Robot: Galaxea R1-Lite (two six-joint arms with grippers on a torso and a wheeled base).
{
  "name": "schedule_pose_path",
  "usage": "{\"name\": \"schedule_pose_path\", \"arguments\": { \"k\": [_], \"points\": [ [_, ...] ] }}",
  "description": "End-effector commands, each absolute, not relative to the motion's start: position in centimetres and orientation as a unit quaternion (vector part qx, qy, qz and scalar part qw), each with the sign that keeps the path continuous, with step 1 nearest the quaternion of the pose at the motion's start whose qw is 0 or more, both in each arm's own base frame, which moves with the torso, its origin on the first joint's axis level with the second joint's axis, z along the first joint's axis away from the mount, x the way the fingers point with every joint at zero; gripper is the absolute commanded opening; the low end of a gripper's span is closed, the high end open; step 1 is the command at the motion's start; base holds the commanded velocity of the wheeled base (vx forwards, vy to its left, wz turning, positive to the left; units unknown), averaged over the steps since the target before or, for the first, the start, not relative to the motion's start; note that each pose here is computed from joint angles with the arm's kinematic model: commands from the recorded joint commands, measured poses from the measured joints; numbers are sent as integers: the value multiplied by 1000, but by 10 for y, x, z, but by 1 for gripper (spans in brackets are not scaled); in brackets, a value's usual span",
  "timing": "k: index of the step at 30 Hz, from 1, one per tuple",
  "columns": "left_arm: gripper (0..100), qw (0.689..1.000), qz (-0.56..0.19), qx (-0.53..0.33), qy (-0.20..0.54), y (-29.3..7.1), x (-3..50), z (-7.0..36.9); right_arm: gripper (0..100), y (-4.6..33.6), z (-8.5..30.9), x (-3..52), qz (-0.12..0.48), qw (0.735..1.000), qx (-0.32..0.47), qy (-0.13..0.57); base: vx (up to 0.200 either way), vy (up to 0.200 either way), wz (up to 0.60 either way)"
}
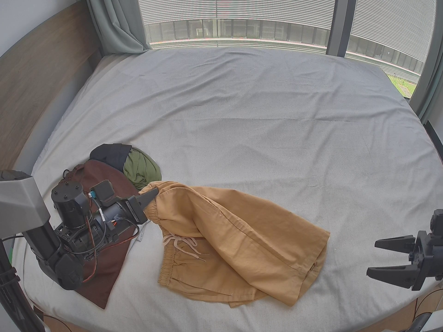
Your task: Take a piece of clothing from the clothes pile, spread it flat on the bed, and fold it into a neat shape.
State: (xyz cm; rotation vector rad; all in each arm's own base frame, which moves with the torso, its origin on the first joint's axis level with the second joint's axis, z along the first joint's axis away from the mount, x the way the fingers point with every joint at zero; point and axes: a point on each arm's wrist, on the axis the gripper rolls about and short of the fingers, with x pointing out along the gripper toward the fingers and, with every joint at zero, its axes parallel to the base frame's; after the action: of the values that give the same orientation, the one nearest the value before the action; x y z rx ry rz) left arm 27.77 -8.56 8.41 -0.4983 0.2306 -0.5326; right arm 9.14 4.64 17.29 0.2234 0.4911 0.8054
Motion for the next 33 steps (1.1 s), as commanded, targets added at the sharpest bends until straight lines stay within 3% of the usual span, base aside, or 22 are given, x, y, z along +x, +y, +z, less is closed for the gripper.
{"name": "schedule_pose_path", "arguments": {
  "k": [1,16,33],
  "points": [
    [0,928,-261,-243,109,-85,278,86,100,55,167,110,389,876,111,262,0,0,0],
    [0,927,-261,-243,117,-87,280,80,100,62,142,151,344,872,163,307,0,0,0],
    [0,927,-259,-245,118,-86,280,80,100,65,116,167,323,858,168,363,0,0,0]
  ]
}}
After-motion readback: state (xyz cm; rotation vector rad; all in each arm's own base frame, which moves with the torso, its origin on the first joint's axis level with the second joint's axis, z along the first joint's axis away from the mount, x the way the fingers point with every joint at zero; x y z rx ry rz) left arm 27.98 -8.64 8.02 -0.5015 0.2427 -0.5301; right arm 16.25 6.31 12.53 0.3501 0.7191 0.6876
